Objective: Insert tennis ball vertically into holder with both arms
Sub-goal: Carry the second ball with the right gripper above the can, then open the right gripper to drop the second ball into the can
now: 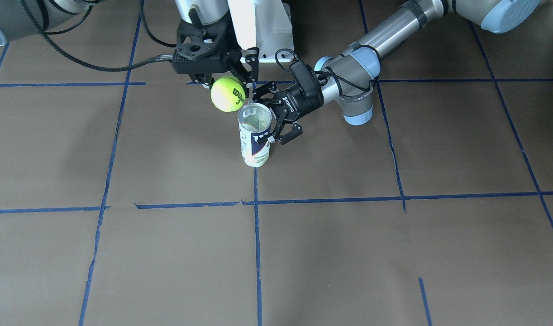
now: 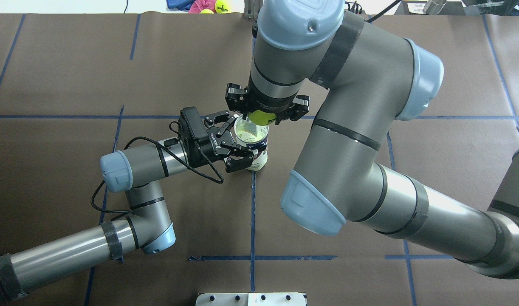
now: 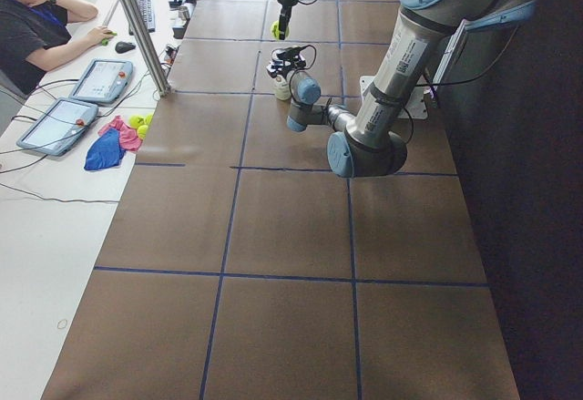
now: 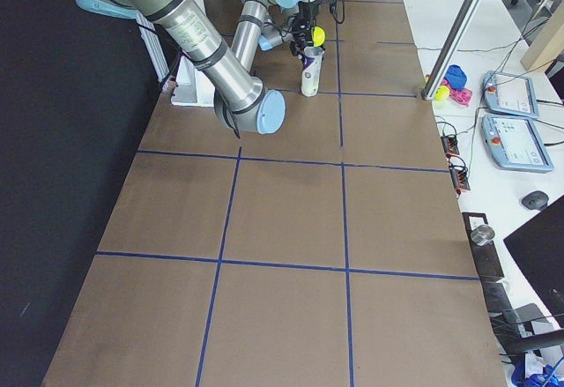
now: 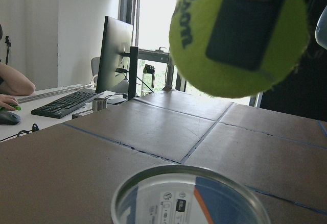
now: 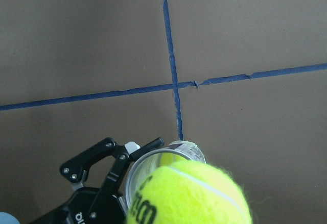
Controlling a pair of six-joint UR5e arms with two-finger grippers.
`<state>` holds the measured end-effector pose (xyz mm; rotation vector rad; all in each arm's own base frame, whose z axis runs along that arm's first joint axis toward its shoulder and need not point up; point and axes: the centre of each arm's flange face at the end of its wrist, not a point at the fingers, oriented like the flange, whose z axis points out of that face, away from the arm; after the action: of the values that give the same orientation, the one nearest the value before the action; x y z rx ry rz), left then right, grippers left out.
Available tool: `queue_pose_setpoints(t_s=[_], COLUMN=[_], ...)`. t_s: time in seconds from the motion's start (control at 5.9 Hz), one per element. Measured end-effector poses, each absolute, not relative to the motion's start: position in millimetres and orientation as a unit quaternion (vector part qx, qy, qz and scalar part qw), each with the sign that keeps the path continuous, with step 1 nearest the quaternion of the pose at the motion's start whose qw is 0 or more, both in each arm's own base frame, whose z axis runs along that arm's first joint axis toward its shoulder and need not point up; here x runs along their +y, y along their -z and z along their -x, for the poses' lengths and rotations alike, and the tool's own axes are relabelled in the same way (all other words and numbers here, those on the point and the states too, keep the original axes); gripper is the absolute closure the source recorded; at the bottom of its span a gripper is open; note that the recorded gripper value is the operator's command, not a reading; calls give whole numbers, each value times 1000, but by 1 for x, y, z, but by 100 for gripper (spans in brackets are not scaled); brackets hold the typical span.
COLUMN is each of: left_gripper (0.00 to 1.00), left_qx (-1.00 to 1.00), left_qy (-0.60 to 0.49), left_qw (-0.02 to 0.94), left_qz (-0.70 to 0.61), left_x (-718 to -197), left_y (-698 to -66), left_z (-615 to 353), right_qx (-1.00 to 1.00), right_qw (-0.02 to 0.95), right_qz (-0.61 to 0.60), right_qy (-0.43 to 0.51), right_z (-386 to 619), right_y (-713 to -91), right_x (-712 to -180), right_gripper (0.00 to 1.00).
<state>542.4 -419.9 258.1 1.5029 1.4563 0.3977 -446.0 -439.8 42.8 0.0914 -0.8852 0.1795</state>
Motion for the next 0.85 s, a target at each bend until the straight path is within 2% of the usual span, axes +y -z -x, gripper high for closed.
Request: queue_pose_setpoints(t_s=[0.51,0.85], left_gripper=[10,10], left_qx=[598,598], left_qy=[-164,-164], left_qw=[485,485], left_qz=[-617,-617], left_x=[-419,-419], left_y=[-258,-259], left_z=[-543,-543], right_qx=[-419,-418], right_qw=[902,904], right_qz=[-45,-47], right_qy=[-87,-81], right_z=[476,482], right_y=[-30,-24], right_x=[-436,-439], right_gripper=[1,1])
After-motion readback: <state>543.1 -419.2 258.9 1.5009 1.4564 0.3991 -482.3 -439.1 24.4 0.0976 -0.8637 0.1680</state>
